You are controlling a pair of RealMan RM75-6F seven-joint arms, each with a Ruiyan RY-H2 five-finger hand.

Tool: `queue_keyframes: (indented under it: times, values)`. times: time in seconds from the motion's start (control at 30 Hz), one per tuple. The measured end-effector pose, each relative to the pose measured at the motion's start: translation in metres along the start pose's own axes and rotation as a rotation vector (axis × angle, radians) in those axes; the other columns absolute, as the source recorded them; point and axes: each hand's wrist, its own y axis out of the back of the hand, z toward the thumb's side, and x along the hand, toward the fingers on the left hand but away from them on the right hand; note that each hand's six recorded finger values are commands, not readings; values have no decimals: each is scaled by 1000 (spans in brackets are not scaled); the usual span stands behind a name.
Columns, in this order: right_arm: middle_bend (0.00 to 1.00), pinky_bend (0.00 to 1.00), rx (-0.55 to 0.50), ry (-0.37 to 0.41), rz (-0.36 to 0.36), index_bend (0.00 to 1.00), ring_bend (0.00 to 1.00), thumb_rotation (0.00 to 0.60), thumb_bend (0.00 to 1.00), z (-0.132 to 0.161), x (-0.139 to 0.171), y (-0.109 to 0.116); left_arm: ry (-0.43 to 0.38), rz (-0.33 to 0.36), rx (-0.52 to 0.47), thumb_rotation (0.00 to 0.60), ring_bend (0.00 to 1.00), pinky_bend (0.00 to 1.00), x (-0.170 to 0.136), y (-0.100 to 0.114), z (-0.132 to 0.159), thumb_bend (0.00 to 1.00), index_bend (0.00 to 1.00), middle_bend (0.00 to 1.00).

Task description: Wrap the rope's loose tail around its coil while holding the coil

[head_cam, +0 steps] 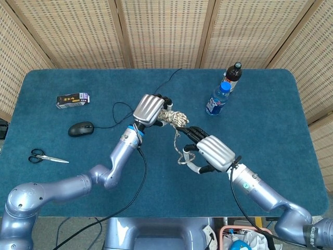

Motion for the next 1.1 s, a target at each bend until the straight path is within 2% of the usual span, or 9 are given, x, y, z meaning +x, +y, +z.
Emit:
queue_keyframes:
  times: [0.13, 0.33, 0.5, 0.8, 1.1]
  values:
    - [0, 0, -1, 6, -18, 715, 0, 600, 445, 1, 0, 2, -1, 8, 24, 600, 472, 583, 0, 1, -2, 437, 678, 558]
    - [0, 0, 41, 39, -103, 715, 0, 600, 444, 8, 1, 15, 18, 20, 40, 600, 479, 591, 1, 0, -6, 441, 686, 566]
    - [0, 0, 78, 20, -177, 715, 0, 600, 444, 3, 0, 22, 32, 29, 79, 600, 479, 592, 2, 0, -12, 442, 688, 567]
    - [0, 0, 55, 55, -177, 715, 0, 600, 444, 14, -3, 29, 8, 21, 136, 600, 479, 592, 1, -10, -9, 441, 687, 567]
    - [0, 0, -51, 29, -195, 715, 0, 600, 444, 30, -28, 61, -60, -4, 222, 600, 481, 591, -1, -37, 16, 442, 691, 571]
